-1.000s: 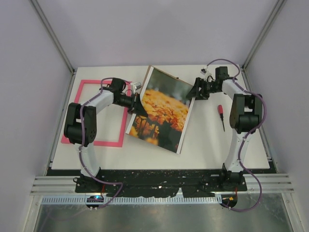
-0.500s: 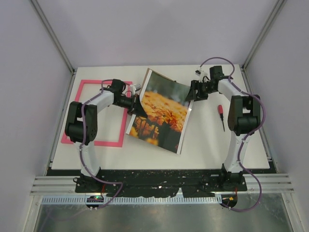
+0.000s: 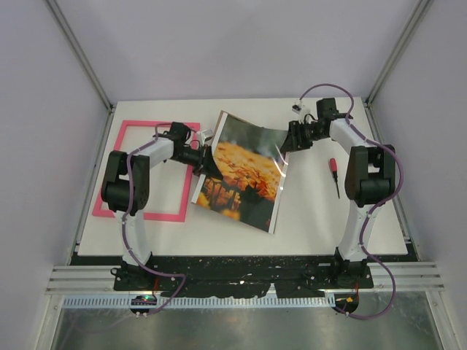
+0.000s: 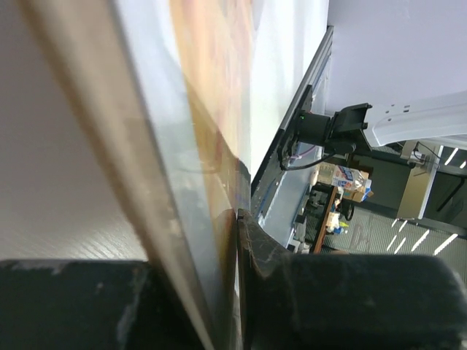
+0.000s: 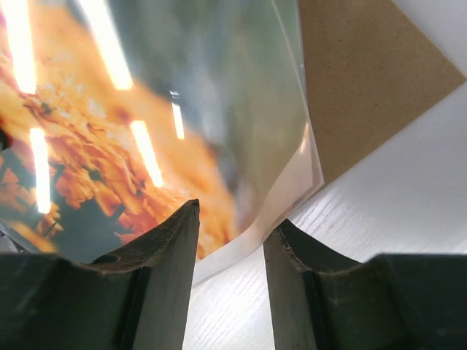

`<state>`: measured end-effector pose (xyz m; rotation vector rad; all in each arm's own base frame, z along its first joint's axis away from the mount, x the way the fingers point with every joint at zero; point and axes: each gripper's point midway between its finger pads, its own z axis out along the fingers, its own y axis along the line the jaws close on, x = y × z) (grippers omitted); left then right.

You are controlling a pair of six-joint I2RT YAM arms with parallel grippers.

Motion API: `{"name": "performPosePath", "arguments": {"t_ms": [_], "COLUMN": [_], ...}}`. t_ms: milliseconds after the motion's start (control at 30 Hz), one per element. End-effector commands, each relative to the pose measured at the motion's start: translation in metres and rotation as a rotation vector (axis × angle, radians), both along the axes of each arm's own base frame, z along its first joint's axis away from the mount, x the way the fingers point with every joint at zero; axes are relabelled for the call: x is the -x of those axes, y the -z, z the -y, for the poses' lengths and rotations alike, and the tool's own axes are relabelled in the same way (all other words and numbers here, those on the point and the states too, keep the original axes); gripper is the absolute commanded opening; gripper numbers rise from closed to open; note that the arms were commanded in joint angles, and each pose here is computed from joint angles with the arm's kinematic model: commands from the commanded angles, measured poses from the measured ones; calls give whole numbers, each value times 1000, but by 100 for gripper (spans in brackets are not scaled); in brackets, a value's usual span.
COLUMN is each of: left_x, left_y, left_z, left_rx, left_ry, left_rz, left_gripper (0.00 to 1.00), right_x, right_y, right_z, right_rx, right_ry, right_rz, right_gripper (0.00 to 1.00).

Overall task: Take the photo out of the frame
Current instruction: Remove the photo frame item from the center of the board.

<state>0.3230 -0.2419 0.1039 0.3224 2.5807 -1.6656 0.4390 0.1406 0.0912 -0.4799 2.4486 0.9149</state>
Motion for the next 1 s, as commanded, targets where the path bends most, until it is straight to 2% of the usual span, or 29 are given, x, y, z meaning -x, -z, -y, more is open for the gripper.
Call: {"name": "performPosePath", "arguments": {"t_ms": [0, 167, 300, 367, 500, 767, 967], "left_x": [-8, -8, -8, -7, -8, -8, -7], "left_y": [-2, 0, 1, 1, 2, -1, -2], "left_z": [6, 7, 7, 8, 7, 7, 8], "left_rx": [42, 43, 48, 49, 51, 56, 60], "left_ry": [26, 26, 27, 29, 26, 26, 28], "left_rz": [68, 58, 51, 49, 44, 43, 43], "left_gripper": [19, 22, 22, 23, 23, 32, 34], "right_x": [14, 12, 8, 10, 9, 4, 0], "right_y": [-18, -14, -15, -13, -9, -3, 2], "right_z": [-22, -8, 10, 13, 17, 25, 33], "right_rx": [-178, -230, -291, -308, -294, -280, -261], "right_ry": [-94, -68, -30, -24, -11, 41, 83], "right_rz": [-56, -99, -138, -159, -163, -191, -202], "right_gripper": [44, 42, 31, 30, 30, 27, 27]}}
